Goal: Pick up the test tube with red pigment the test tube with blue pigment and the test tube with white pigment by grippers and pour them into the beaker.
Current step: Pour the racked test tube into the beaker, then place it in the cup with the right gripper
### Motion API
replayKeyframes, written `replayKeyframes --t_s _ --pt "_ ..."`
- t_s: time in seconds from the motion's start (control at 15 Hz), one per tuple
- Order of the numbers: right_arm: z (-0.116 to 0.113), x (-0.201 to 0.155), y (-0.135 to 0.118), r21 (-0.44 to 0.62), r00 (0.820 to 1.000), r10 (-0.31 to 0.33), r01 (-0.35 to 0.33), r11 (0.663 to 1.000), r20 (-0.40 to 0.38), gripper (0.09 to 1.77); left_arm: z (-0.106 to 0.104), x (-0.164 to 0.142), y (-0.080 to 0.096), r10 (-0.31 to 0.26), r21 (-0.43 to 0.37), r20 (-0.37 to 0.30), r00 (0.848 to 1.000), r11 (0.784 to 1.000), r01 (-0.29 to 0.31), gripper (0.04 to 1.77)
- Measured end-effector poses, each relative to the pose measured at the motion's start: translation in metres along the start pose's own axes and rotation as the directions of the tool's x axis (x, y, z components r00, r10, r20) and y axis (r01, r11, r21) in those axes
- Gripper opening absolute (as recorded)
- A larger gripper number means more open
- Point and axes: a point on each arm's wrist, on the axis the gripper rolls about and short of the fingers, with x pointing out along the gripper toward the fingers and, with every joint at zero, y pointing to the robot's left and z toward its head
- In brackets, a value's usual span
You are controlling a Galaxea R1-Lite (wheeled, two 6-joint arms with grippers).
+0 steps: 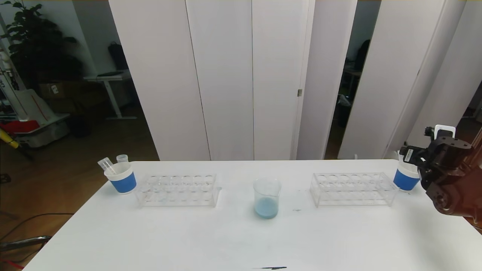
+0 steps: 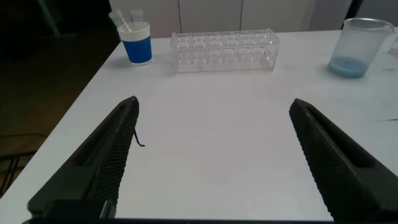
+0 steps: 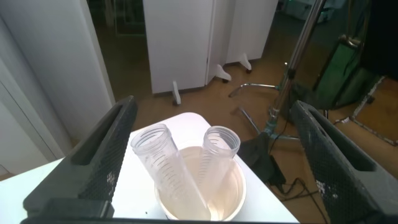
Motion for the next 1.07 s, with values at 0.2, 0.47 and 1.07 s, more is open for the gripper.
replayKeyframes --t_s 0.2,0.47,1.07 --pt "0.023 -0.005 -0.006 0.017 0.999 0.001 -0.001 1.0 0.041 1.75 0.0 0.0 0.0 0.0 0.0 0.0 1.0 1.0 0.0 1.73" --pt "0.069 -0.027 -0.019 0.02 0.995 0.053 -0.055 0.998 0.089 1.75 0.0 0.0 0.0 0.0 0.0 0.0 1.0 1.0 0.0 1.73" --pt "0.152 -0.174 -0.09 -0.004 0.952 0.297 -0.297 0.955 0.07 1.75 0.0 0.0 0.0 0.0 0.0 0.0 1.0 1.0 0.0 1.73"
